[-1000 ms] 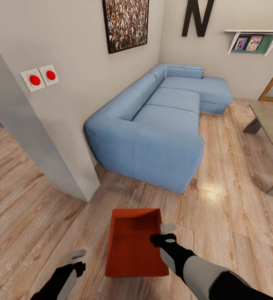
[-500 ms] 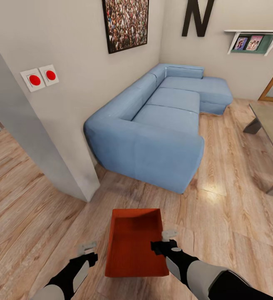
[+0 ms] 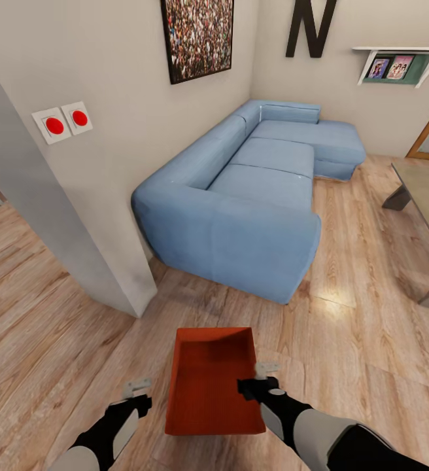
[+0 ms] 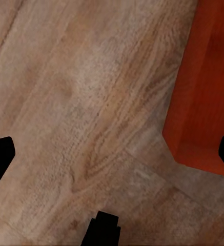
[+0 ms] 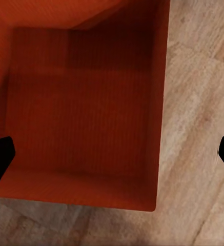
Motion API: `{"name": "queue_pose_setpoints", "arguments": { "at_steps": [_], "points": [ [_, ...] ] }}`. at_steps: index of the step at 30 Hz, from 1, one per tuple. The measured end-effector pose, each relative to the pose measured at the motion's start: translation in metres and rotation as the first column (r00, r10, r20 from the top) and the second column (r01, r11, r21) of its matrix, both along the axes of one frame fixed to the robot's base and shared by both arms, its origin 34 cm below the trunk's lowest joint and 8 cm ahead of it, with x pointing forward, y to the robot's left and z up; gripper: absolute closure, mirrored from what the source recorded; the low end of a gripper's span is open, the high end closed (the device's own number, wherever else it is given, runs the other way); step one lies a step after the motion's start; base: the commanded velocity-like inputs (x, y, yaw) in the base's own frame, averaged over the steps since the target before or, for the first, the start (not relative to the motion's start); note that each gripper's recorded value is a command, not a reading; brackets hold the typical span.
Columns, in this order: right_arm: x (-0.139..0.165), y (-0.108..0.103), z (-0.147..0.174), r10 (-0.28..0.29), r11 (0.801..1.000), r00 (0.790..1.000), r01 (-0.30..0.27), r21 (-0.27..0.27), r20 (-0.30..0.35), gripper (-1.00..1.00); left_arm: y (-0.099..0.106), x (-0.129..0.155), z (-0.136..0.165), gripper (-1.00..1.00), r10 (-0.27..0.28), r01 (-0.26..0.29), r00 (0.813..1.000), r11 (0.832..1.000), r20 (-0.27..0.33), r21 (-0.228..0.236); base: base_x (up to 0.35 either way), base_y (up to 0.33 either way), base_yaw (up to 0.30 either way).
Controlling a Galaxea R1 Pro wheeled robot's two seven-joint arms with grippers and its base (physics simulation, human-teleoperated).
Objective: Move the two storage containers from the living room to the garage. In the garage, place one container on the floor and stack the other container on top of it (either order is fine).
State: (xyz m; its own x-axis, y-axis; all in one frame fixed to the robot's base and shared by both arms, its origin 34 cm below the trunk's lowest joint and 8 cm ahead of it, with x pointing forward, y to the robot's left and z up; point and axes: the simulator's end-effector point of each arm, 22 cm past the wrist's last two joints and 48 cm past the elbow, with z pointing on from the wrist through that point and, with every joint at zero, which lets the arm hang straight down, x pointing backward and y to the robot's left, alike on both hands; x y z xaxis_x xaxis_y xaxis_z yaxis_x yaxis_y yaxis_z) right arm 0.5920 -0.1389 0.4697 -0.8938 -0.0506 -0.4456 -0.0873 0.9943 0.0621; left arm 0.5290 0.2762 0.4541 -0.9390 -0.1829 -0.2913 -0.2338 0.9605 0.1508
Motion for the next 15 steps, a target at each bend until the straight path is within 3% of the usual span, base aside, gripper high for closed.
{"name": "queue_pose_setpoints", "arguments": {
  "at_steps": [15],
  "points": [
    [-0.0002,-0.0022,-0.0004,-0.001,1.000,1.000,0.001,-0.004,-0.002,-1.00,0.0026,-0.0029,-0.0011,-1.00,0.000,0.000,1.000,1.000,-0.006,0.005,0.000,0.000,0.000]
  ]
}}
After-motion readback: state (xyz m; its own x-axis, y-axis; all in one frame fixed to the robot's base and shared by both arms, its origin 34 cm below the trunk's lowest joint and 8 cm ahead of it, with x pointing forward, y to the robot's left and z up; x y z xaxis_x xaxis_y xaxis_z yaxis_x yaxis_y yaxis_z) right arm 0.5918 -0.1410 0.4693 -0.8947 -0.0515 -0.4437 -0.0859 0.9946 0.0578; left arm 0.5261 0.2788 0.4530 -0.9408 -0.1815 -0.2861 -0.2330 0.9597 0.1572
